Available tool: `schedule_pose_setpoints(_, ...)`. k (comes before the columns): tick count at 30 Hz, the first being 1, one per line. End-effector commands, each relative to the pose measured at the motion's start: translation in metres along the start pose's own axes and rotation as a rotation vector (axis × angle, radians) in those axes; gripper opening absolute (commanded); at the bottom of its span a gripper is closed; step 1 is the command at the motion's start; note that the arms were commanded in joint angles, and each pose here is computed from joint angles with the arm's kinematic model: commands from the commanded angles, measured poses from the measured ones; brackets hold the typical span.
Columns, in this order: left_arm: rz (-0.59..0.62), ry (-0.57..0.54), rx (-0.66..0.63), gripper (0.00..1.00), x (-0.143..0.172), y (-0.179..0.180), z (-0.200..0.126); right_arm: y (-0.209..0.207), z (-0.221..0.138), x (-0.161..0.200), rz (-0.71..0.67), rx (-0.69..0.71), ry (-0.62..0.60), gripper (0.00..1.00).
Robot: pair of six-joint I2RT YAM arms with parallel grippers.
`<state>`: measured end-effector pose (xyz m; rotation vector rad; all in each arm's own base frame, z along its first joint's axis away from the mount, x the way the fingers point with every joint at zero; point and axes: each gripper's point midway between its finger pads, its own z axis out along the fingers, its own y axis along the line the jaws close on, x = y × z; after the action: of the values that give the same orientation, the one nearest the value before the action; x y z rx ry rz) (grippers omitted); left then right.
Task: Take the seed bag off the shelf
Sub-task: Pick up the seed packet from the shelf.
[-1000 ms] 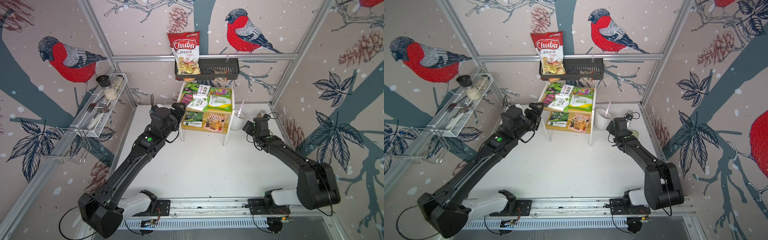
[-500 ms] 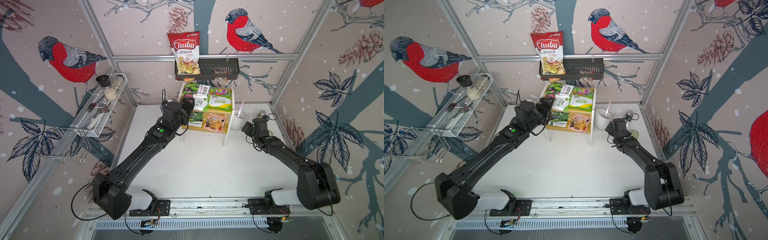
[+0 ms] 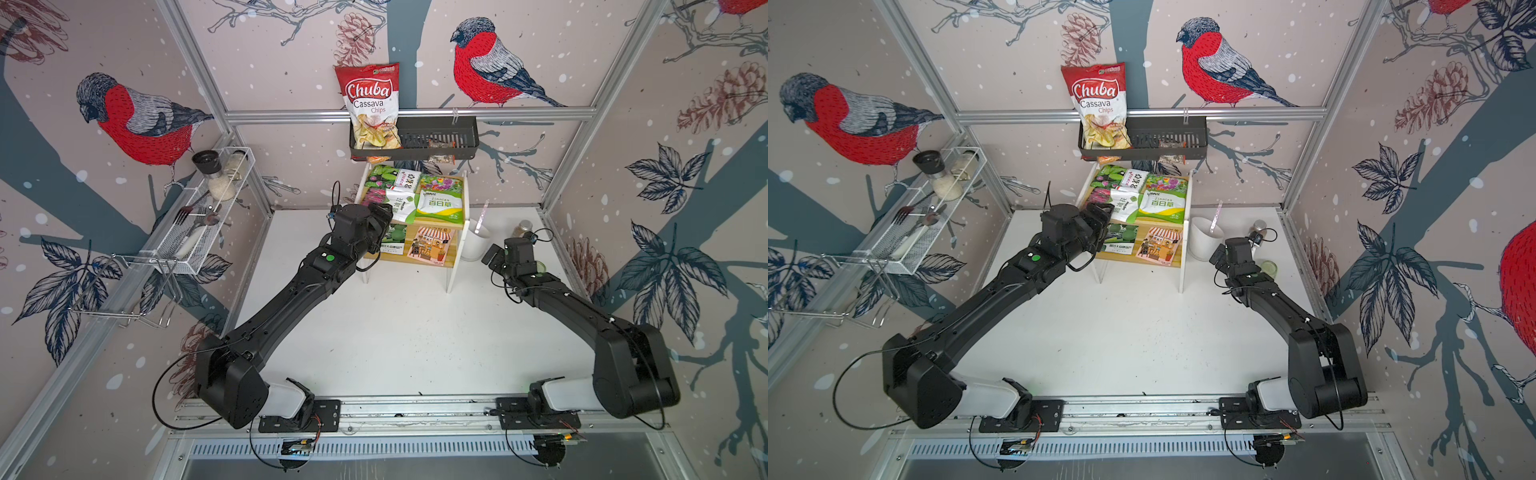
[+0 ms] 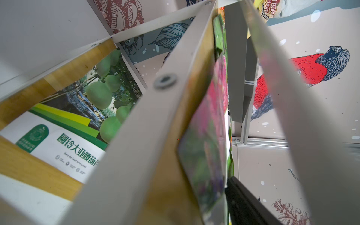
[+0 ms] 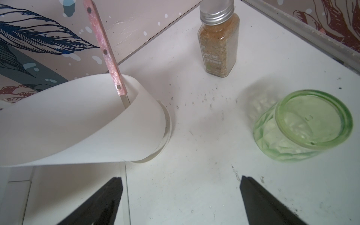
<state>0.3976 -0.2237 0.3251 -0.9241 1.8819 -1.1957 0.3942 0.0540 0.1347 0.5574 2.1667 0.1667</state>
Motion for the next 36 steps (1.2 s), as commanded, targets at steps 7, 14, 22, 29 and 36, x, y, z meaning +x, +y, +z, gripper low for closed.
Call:
schedule_pose_setpoints(7, 0.013, 0.031, -0.026, 0.64, 0.005, 0.006, -0.017, -0.002, 0.002, 0.01, 0.024, 0.0, 0.022, 1.0)
schedule_pose_setpoints(14, 0.02, 0.043, -0.001, 0.51, 0.006, -0.003, -0.015, -0.001, 0.003, 0.011, 0.032, -0.007, 0.029, 1.0)
schedule_pose_setpoints(22, 0.026, 0.053, 0.015, 0.48, 0.006, -0.014, -0.021, -0.002, 0.001, 0.013, 0.037, -0.008, 0.029, 1.0)
schedule_pose_setpoints(29, 0.02, 0.07, 0.006, 0.43, 0.009, -0.009, -0.032, -0.004, 0.0, 0.015, 0.043, -0.009, 0.03, 1.0)
schedule_pose_setpoints(36, 0.01, 0.057, 0.013, 0.32, 0.007, -0.007, -0.039, -0.001, 0.001, 0.015, 0.052, -0.017, 0.033, 1.0)
